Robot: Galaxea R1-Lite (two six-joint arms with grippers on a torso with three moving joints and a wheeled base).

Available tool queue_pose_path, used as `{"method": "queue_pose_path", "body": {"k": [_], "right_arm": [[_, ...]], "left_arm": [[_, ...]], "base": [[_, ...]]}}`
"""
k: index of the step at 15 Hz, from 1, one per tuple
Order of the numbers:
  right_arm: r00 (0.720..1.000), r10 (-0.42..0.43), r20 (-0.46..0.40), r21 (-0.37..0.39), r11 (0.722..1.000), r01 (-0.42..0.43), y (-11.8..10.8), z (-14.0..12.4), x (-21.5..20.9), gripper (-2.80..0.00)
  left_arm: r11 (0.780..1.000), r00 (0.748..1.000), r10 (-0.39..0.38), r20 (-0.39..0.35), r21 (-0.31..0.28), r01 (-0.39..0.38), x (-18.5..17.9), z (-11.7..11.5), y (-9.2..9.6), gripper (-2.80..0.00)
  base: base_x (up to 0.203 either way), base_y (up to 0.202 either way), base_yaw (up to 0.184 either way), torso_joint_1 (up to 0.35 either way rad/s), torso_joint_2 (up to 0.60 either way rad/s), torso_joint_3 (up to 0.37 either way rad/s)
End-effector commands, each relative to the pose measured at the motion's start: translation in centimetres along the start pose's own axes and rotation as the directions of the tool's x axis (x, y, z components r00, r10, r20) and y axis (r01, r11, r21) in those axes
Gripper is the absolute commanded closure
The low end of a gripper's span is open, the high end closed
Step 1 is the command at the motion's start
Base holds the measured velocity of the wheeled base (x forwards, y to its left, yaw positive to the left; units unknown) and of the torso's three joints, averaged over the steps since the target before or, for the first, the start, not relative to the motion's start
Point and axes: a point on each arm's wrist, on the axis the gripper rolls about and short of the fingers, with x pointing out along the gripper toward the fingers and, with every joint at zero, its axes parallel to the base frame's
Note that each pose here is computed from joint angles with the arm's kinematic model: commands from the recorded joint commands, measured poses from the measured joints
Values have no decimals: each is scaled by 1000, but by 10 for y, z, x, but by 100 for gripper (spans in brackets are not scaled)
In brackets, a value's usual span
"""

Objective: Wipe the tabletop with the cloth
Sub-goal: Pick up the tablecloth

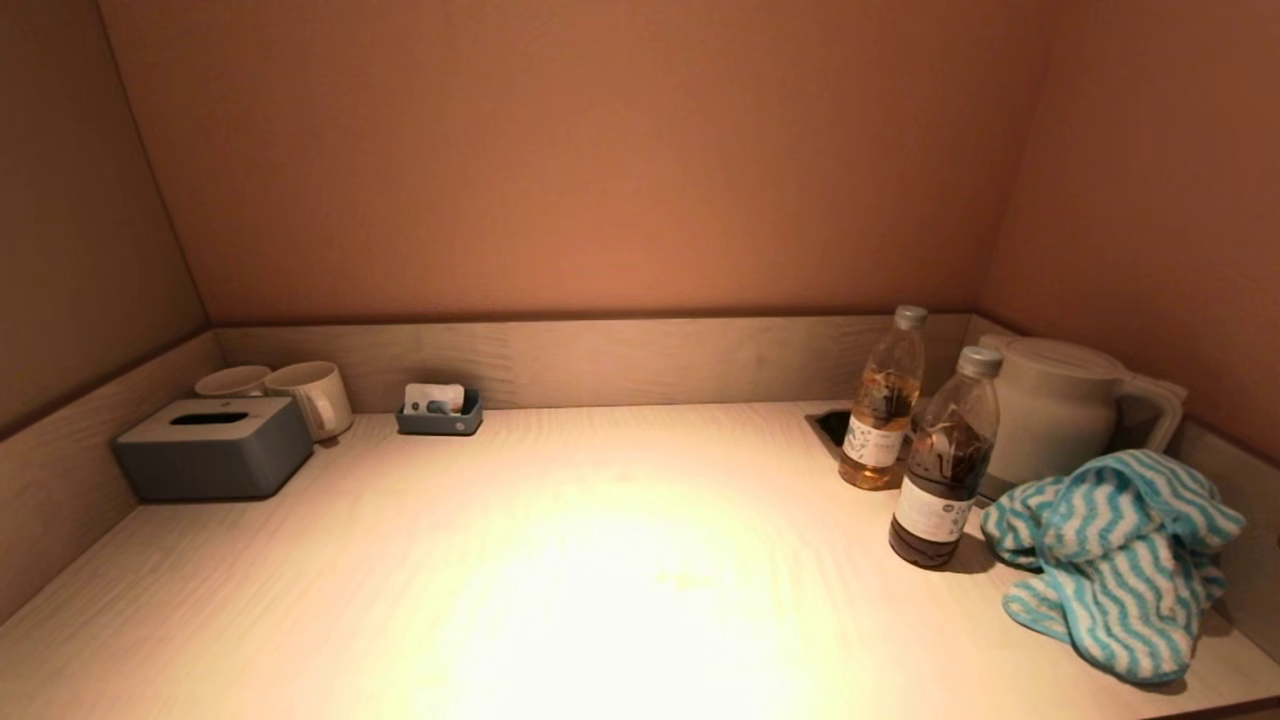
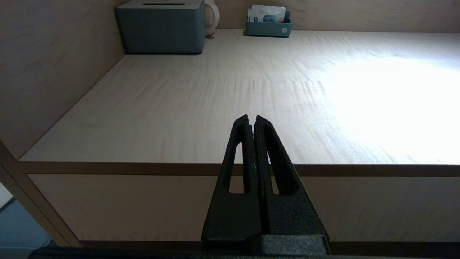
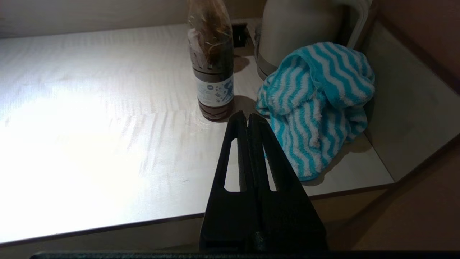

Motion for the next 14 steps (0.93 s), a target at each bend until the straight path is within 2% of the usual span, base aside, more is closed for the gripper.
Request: {"method": "queue_pose_path", "body": {"k": [1, 4, 8, 12, 14], "right_arm": [[979, -67, -190, -12, 998, 66, 2, 8, 58, 0], [931, -133, -340, 6, 990, 144, -2, 15, 122, 0], [845, -206, -493, 37, 966, 256, -22, 3, 200, 0], [812, -238, -533, 51, 949, 312, -40, -1, 233, 0], [807, -243, -538, 54, 946, 321, -43, -2, 237, 0]], "left_arm": [[1000, 1000, 0, 1, -1, 0, 0, 0, 0, 0], [1000, 1000, 0, 1, -1, 0, 0, 0, 0, 0], [1000, 1000, 0, 1, -1, 0, 0, 0, 0, 0], [1000, 1000, 0, 1, -1, 0, 0, 0, 0, 0], [1000, 1000, 0, 1, -1, 0, 0, 0, 0, 0]], "base": [[0, 0, 0, 0, 0, 0], [0, 0, 0, 0, 0, 0], [0, 0, 0, 0, 0, 0], [0, 0, 0, 0, 0, 0], [0, 0, 0, 0, 0, 0]]}}
